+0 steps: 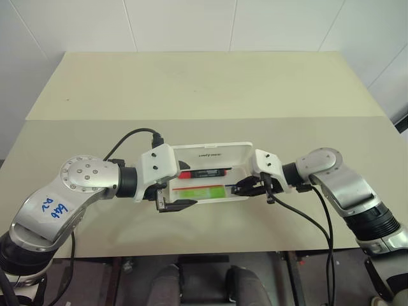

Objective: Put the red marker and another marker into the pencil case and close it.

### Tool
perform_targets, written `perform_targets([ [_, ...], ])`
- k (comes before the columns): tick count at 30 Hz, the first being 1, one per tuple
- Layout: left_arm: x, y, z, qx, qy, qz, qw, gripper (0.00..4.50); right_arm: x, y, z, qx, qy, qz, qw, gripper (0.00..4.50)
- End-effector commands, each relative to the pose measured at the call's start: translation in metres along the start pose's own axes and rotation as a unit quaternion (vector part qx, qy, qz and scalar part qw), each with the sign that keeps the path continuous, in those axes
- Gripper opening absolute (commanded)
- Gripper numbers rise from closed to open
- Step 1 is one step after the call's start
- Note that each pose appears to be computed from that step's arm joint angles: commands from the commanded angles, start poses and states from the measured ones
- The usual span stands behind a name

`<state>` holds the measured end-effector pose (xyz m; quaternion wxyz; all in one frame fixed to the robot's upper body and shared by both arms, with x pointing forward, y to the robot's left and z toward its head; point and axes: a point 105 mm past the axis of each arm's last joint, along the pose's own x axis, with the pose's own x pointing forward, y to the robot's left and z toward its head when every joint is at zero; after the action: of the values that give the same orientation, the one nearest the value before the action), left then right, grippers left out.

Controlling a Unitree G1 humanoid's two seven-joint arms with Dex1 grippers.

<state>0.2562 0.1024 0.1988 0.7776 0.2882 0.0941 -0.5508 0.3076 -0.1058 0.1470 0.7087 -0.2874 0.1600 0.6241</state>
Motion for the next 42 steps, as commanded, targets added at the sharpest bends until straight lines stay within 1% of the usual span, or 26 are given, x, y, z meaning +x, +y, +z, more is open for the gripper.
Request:
perform_targets([
  [1,-0.005,-0.001,0.009,0.021,-0.008,0.006,1.000,4.50,-0.002,-0.002,0.010,-0.022,-0.008,-0.001,1.000,2.06],
  [2,-0.005,-0.002,0.010,0.022,-0.010,0.005,1.000,4.50,-0.003,-0.002,0.010,-0.021,-0.008,-0.001,1.000,2.48],
  [4,-0.005,-0.003,0.013,0.025,-0.020,0.000,0.999,4.50,-0.006,-0.002,0.010,-0.019,-0.009,-0.001,1.000,3.13],
  [5,-0.006,-0.005,0.017,0.030,-0.030,-0.005,0.999,4.50,-0.010,-0.001,0.011,-0.017,-0.011,0.001,1.000,3.59],
  [6,-0.007,-0.008,0.021,0.035,-0.042,-0.013,0.998,4.50,-0.015,0.001,0.013,-0.015,-0.020,0.008,1.000,3.88],
  [7,-0.008,-0.011,0.024,0.038,-0.052,-0.021,0.998,4.50,-0.021,0.005,0.017,-0.011,-0.032,0.019,0.999,4.32],
  [8,-0.010,-0.014,0.026,0.041,-0.057,-0.026,0.997,4.50,-0.027,0.007,0.021,-0.009,-0.042,0.024,0.999,4.49],
  [11,-0.018,-0.015,0.030,0.045,-0.069,-0.029,0.996,4.50,-0.047,0.010,0.025,0.001,-0.067,0.024,0.997,4.49],
  [14,-0.034,-0.009,0.037,0.051,-0.087,-0.018,0.995,4.50,-0.074,0.008,0.017,0.025,-0.082,-0.003,0.996,4.49],
  [15,-0.041,-0.006,0.041,0.054,-0.097,-0.011,0.994,4.50,-0.086,0.006,0.017,0.039,-0.102,-0.015,0.994,4.49],
  [17,-0.058,0.010,0.049,0.058,-0.116,0.023,0.991,4.50,-0.105,0.003,0.019,0.057,-0.143,-0.038,0.987,4.49],
  [18,-0.064,0.019,0.051,0.058,-0.123,0.044,0.990,4.50,-0.110,0.003,0.021,0.062,-0.154,-0.044,0.985,4.49],
  [19,-0.072,0.035,0.054,0.058,-0.126,0.077,0.987,4.50,-0.112,0.004,0.024,0.062,-0.164,-0.045,0.983,4.49],
  [21,-0.081,0.061,0.060,0.071,-0.133,0.133,0.979,4.50,-0.111,0.008,0.034,0.054,-0.180,-0.041,0.981,4.49],
  [23,-0.082,0.083,0.062,0.068,-0.138,0.162,0.975,4.50,-0.112,0.011,0.054,0.038,-0.217,-0.032,0.975,4.49],
  [26,-0.074,0.100,0.054,0.068,-0.125,0.169,0.975,4.50,-0.119,0.015,0.083,0.017,-0.272,-0.027,0.962,4.49],
  [28,-0.068,0.105,0.046,0.059,-0.116,0.164,0.978,4.50,-0.122,0.018,0.093,0.011,-0.291,-0.024,0.956,4.49],
  [29,-0.063,0.109,0.038,0.057,-0.102,0.163,0.980,4.50,-0.124,0.020,0.099,0.006,-0.297,-0.023,0.954,4.49],
  [31,-0.052,0.115,0.025,0.045,-0.088,0.158,0.983,4.09,-0.127,0.023,0.107,-0.004,-0.303,-0.024,0.953,4.50],
  [32,-0.045,0.118,0.015,0.044,-0.068,0.159,0.984,3.88,-0.128,0.024,0.110,-0.009,-0.305,-0.025,0.952,4.50],
  [33,-0.037,0.123,0.004,0.051,-0.042,0.165,0.984,3.55,-0.129,0.025,0.115,-0.015,-0.311,-0.026,0.950,4.50],
  [35,-0.025,0.130,-0.012,0.048,-0.023,0.172,0.984,2.84,-0.130,0.024,0.122,-0.016,-0.316,-0.035,0.948,4.50],
  [38,-0.014,0.133,-0.016,0.042,-0.035,0.167,0.984,1.83,-0.126,0.022,0.121,-0.019,-0.295,-0.046,0.954,4.50],
  [42,-0.003,0.128,-0.011,0.038,-0.055,0.147,0.987,0.48,-0.126,0.016,0.118,-0.019,-0.278,-0.074,0.958,4.50],
])
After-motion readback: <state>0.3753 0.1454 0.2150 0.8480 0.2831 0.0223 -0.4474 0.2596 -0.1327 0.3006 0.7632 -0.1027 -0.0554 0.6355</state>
